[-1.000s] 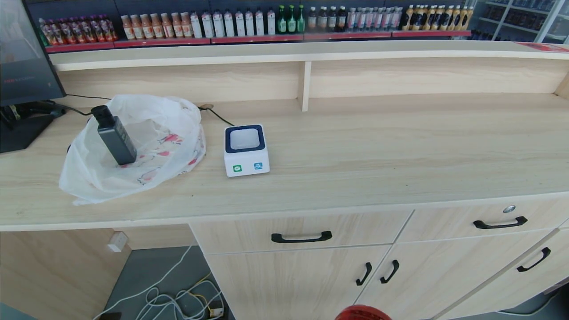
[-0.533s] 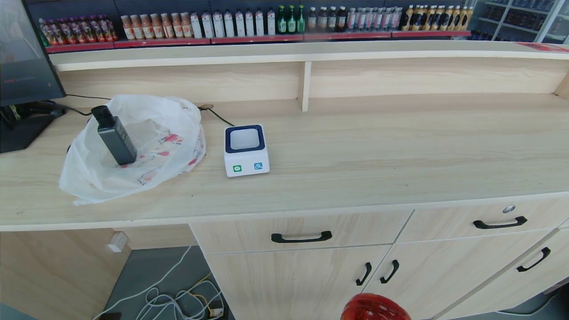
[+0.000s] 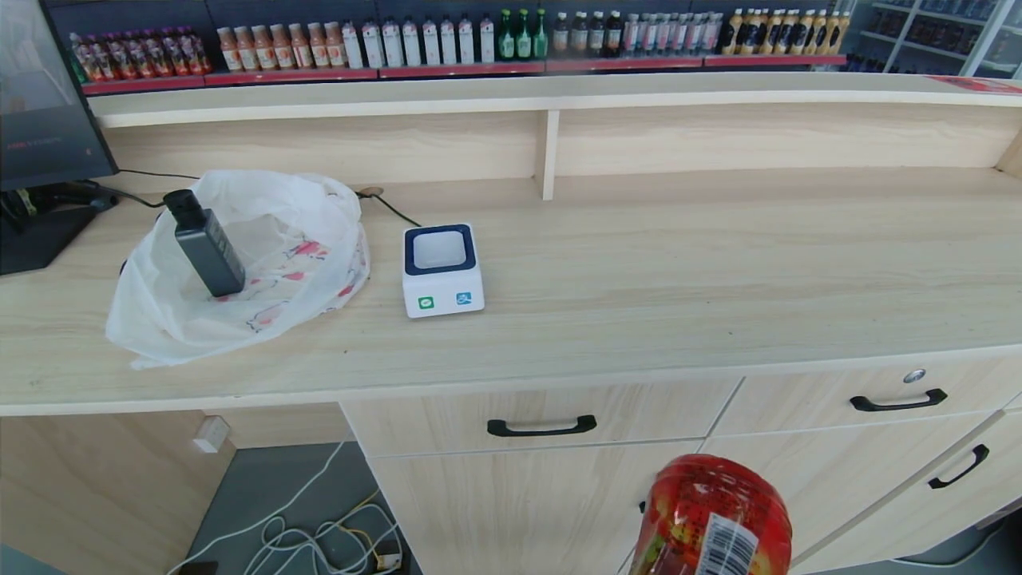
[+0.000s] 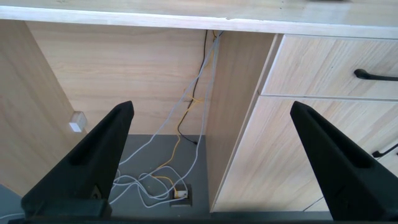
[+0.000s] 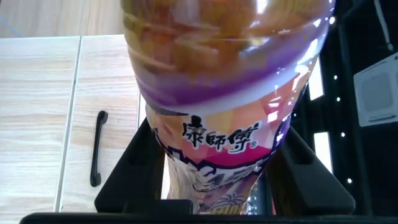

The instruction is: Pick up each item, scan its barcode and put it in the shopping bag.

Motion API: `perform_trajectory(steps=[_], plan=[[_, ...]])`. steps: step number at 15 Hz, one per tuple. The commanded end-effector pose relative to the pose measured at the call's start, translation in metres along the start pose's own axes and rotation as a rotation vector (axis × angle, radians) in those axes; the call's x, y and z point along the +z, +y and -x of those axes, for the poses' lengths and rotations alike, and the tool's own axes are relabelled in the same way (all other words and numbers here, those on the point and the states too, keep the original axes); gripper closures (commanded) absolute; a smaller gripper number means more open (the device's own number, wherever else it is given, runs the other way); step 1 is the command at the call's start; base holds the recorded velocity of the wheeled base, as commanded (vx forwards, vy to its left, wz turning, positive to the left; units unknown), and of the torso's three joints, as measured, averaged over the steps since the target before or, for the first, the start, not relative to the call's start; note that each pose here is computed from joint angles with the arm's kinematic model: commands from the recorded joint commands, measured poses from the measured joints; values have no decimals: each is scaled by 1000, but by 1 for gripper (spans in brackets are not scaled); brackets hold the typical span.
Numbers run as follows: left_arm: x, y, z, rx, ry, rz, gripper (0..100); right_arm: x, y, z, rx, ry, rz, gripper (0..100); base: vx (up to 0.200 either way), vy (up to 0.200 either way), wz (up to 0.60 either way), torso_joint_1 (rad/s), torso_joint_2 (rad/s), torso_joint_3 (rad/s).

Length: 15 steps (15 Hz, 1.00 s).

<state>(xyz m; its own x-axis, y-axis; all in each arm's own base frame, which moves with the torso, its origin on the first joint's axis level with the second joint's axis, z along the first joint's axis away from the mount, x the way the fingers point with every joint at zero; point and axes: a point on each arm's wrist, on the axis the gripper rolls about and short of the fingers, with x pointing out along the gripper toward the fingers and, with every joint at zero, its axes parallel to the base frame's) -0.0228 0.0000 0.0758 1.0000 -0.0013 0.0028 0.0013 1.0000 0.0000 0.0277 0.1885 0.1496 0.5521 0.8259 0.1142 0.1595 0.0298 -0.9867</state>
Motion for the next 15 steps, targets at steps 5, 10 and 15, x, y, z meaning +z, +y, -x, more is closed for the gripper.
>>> perform_trajectory(steps=[5,10,15], plan=[[0,0,0,0,0,0,0,-9,1,6,5,27,17,100,0,0,0,0,0,0],[0,0,0,0,1,0,0,-9,-1,5,-3,30,13,100,0,0,0,0,0,0],[0,0,0,0,1,0,0,-10,-4,3,-20,40,5,100,0,0,0,0,0,0]])
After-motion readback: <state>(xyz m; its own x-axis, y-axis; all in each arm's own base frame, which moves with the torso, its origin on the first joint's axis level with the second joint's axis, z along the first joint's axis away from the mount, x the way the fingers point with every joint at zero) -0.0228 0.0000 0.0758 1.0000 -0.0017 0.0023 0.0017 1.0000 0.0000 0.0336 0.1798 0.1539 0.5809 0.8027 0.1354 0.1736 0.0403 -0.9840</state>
